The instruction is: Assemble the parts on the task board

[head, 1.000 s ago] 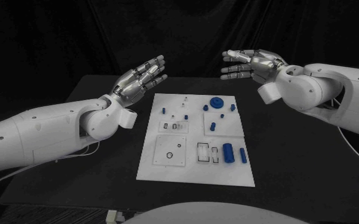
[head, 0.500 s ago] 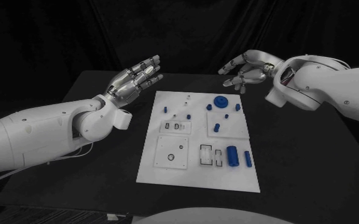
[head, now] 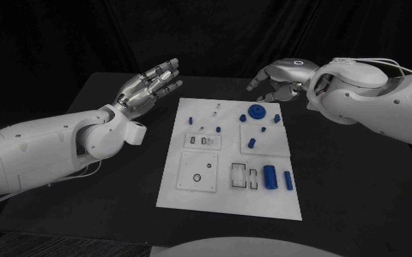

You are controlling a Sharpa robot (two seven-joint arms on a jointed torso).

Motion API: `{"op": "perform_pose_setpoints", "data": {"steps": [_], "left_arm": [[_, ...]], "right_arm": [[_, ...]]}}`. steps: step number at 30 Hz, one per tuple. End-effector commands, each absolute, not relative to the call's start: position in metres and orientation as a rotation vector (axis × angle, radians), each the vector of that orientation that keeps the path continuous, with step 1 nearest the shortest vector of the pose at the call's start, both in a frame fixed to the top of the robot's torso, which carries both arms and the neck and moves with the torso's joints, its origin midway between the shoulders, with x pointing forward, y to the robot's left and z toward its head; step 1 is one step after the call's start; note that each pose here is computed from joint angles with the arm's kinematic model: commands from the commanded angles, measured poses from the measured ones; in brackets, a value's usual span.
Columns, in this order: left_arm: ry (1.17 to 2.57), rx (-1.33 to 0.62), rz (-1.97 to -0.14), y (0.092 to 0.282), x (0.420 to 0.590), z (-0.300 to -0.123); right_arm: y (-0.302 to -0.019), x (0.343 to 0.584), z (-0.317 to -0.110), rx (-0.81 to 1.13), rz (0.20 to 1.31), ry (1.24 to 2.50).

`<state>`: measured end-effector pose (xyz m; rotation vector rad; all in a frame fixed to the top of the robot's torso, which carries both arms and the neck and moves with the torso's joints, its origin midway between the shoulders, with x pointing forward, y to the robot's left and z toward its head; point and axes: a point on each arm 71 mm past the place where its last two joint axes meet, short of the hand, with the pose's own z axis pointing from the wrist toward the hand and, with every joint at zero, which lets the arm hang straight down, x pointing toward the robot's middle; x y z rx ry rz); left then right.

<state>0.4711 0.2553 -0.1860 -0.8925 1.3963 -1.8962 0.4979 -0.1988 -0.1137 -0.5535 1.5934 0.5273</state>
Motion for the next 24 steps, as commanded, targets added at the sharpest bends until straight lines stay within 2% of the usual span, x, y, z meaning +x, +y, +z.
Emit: {"op": "perform_pose_setpoints", "data": {"steps": [1,15,24], "left_arm": [[1.318,-0.841,-1.959,0.255,0.471,-0.178],[1.299,-0.831,-1.963,0.256,0.471,-0.176],[1.3,-0.83,-1.966,0.255,0.473,-0.176]], "right_arm": [[-0.195,0.497,-0.111,-0.658,0.466,1.522],[-0.189,0.505,-0.118,-0.672,0.457,1.522],[-0.181,0.51,-0.131,-0.683,0.452,1.562]]}}
